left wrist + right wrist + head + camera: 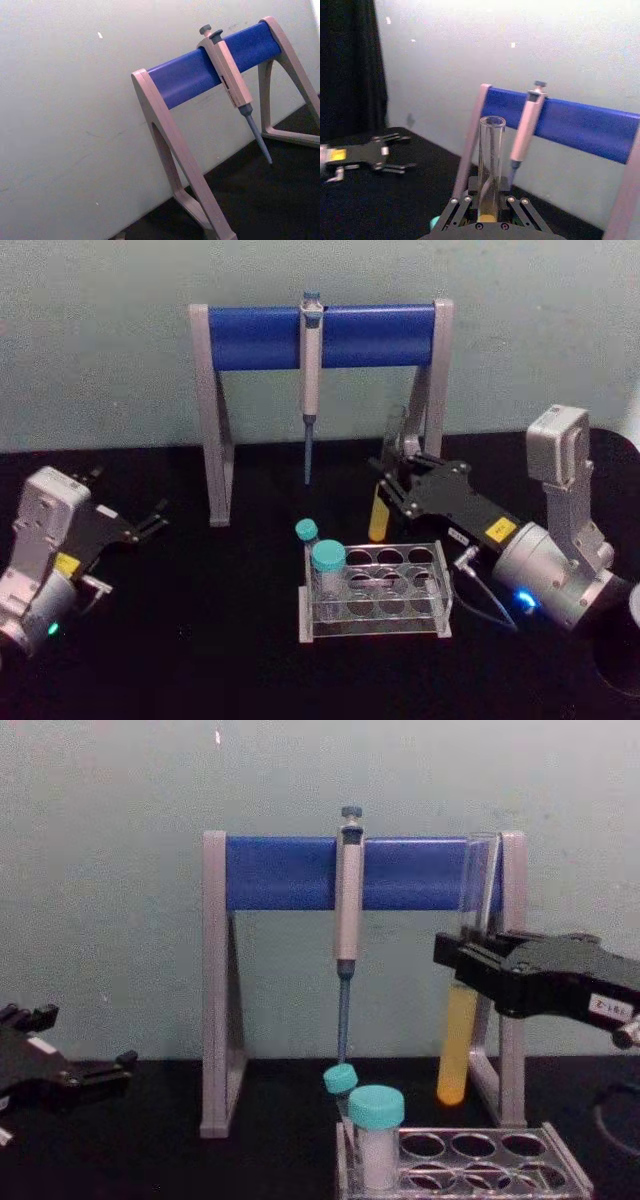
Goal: Pick up the test tube from the test tube rack, shake it, then place it back into the test tube rack.
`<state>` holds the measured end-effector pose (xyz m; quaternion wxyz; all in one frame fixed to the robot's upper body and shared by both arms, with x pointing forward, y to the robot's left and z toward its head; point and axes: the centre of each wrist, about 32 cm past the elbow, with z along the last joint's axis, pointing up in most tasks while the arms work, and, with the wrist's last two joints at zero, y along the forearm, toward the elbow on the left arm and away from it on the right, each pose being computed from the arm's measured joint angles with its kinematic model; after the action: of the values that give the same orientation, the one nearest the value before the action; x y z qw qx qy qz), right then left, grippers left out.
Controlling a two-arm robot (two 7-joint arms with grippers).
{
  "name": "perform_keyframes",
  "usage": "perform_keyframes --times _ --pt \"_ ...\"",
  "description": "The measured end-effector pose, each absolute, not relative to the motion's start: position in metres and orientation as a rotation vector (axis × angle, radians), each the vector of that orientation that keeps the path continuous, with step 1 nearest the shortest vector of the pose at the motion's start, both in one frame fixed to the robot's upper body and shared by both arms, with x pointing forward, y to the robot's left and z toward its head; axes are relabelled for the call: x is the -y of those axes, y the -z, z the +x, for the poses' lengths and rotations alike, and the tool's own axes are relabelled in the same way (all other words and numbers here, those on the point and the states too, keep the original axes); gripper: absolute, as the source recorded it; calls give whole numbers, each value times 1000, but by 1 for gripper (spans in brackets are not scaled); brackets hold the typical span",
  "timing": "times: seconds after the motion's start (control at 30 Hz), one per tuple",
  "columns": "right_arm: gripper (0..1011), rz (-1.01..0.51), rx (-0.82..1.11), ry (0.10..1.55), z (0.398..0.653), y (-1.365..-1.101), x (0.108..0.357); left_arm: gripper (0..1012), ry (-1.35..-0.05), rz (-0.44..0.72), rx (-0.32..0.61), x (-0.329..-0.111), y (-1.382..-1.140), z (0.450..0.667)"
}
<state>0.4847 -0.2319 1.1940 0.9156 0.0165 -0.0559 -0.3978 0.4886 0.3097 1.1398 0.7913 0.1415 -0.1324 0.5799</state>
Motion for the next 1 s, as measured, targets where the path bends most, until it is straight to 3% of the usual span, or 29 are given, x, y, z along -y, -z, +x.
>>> perform_keyframes --times 0.53,1.0 --pt "232 26 136 938 490 -1194 242 1010 -1248 304 285 -310 -1140 489" --pt "232 -10 135 970 462 -1199 256 1010 -1248 305 285 -310 -1140 489"
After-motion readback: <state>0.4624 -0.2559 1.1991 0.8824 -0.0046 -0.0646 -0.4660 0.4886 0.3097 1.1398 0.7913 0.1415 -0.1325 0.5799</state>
